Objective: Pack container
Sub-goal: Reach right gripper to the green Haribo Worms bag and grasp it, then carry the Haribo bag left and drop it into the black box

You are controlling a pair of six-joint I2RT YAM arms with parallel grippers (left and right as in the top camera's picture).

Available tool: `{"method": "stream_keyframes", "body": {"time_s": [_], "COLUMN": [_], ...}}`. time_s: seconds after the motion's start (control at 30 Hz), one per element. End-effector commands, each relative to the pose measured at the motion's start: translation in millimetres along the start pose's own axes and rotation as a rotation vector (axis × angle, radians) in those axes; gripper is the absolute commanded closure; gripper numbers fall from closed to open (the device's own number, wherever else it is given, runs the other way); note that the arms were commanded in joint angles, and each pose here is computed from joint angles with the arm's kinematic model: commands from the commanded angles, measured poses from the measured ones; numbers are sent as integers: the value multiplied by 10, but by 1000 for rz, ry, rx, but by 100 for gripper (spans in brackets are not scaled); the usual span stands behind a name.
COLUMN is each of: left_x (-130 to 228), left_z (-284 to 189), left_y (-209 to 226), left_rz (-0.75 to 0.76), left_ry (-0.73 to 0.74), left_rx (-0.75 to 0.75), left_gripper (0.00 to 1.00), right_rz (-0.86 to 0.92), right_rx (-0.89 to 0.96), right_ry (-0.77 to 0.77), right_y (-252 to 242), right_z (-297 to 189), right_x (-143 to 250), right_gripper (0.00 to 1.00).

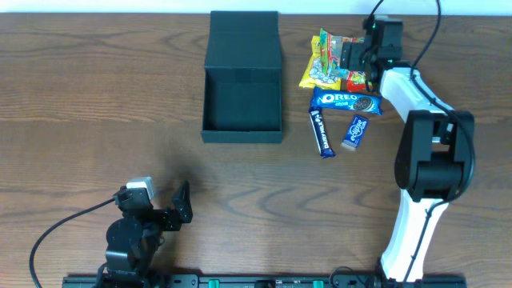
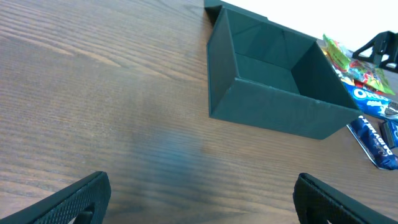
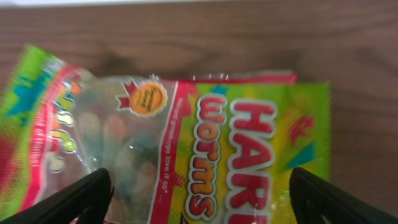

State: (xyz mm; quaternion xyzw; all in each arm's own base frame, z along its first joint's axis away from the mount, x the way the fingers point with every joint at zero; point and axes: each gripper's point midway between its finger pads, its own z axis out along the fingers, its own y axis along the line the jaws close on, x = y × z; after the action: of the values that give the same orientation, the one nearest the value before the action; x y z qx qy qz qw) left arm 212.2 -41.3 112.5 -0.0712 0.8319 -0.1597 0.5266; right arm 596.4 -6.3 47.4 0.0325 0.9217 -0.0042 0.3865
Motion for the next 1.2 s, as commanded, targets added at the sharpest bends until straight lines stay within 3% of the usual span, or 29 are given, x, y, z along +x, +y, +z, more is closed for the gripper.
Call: {"method": "stream_keyframes", "body": {"time_s": [0.0,0.13,0.17,0.27,0.4,0.6,0.9,1.03,1.17], "left_x": [57,56,57,57,56,57,56,57,57], "left_z": [27,27,27,27,27,27,27,27,27], "left_y": [29,29,29,29,29,29,29,29,29], "left_rz": [-2,-2,-2,-2,-2,-2,-2,-2,-2], "left_ry": [10,9,10,10,9,10,9,10,10], "left_rx": [-6,-6,-6,-6,-6,-6,-6,-6,-6], "left_gripper": [5,5,5,5,5,5,5,5,5], "right_rz": [-10,-17,-18,-18,-20,-19,-40,-80,-296], "right_rx": [-6,-4,-2,1,4,2,-39,-144,-449], "right_ry": [5,36,47,84,127,103,-103,-175,-222], "right_y": [-13,-23,-25,-34,-40,-32,260,684,1511], "right_z": [87,193,217,270,275,183,-703,-1173,-1645], "right_x": [18,162,207,337,454,266,-910,-1211,-1212], "right_gripper": [15,34,47,65,98,99,99,99,99]}}
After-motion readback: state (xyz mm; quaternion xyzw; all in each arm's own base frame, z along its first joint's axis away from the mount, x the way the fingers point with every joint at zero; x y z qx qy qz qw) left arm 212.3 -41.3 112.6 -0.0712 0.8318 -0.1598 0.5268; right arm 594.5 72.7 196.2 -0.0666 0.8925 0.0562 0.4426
